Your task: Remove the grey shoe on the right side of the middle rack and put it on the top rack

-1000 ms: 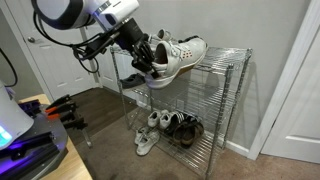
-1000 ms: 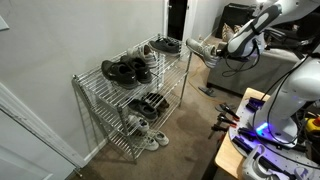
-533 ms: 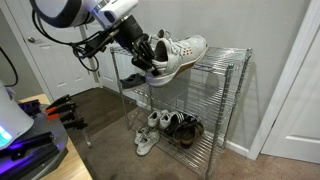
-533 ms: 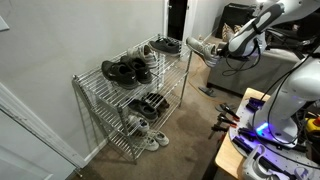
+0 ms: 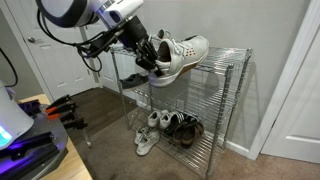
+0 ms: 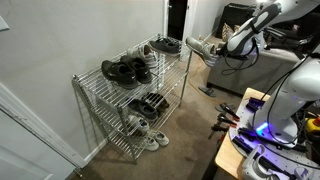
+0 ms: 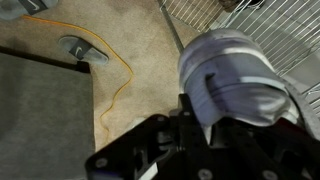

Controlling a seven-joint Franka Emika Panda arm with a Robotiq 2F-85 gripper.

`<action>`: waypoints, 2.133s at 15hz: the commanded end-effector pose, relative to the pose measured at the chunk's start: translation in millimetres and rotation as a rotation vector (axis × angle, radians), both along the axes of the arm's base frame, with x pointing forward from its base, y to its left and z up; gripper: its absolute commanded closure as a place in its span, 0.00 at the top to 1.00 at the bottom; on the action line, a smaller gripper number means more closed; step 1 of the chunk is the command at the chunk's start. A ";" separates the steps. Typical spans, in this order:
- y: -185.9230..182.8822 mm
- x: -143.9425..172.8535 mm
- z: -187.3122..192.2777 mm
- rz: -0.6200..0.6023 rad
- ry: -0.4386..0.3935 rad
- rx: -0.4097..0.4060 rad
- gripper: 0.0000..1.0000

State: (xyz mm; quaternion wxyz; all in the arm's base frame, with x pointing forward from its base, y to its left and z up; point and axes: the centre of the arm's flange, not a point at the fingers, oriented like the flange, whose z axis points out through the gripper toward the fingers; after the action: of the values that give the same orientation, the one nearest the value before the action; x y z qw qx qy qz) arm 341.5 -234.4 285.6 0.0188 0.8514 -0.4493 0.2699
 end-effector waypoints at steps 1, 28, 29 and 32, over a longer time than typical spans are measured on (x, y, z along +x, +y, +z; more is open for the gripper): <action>-0.6 -1.0 0.4 0.005 -0.012 -0.038 0.06; 97.4 30.3 102.6 0.250 -0.265 -0.037 0.06; 107.8 32.8 109.7 0.276 -0.279 -0.042 0.06; 142.3 34.0 126.6 0.315 -0.284 -0.075 0.06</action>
State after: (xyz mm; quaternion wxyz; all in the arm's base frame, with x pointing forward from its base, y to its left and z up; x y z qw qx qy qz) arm 409.7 -139.7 366.4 -0.0564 0.8713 -0.3022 0.3824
